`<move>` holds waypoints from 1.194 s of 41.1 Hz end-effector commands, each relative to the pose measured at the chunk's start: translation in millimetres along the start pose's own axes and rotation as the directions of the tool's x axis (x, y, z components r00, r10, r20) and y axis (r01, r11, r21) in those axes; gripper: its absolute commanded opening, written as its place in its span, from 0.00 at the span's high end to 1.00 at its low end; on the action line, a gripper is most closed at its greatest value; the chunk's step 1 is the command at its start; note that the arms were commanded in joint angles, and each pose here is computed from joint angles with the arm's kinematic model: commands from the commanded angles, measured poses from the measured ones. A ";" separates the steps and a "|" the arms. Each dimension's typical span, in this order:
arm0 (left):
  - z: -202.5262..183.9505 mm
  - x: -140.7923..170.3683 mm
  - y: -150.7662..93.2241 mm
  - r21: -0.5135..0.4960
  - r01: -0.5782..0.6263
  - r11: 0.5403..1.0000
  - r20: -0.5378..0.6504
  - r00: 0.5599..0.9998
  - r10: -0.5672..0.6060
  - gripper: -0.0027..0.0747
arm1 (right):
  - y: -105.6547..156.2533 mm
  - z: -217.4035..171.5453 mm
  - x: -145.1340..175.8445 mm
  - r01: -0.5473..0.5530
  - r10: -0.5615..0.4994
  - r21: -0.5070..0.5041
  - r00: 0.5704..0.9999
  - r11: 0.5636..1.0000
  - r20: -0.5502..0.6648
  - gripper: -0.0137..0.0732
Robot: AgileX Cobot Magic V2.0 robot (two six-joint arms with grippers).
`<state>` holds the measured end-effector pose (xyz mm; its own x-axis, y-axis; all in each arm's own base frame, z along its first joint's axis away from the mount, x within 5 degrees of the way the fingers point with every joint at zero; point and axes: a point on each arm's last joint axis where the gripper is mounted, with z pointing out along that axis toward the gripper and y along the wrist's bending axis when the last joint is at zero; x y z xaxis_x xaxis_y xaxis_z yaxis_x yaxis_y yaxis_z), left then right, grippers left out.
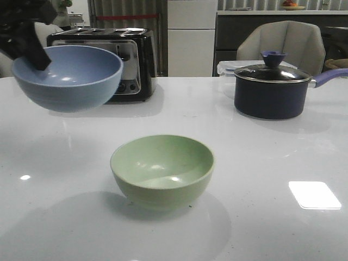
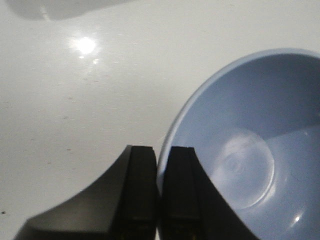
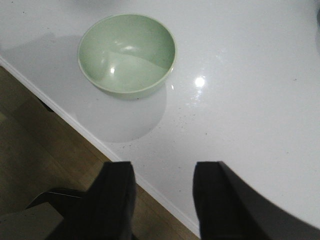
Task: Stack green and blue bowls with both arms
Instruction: 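Carry the blue bowl over the green bowl and lower it inside, then open the left gripper and withdraw from the stacked bowls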
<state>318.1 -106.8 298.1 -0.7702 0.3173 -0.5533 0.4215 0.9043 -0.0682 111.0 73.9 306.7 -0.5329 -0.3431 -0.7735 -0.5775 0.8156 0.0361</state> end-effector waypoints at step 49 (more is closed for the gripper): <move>77.1 -6.4 -100.9 0.175 -0.211 0.962 0.004 0.977 0.214 0.66 | 0.1 -6.7 -12.8 0.017 -0.018 0.009 0.996 1.000 0.093 0.37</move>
<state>315.4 -218.0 215.8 -0.6981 0.5521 -0.4559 0.6545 0.7502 -0.0938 111.0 73.9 306.7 -0.5329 -0.3431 -0.7735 -0.5775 0.8156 0.0361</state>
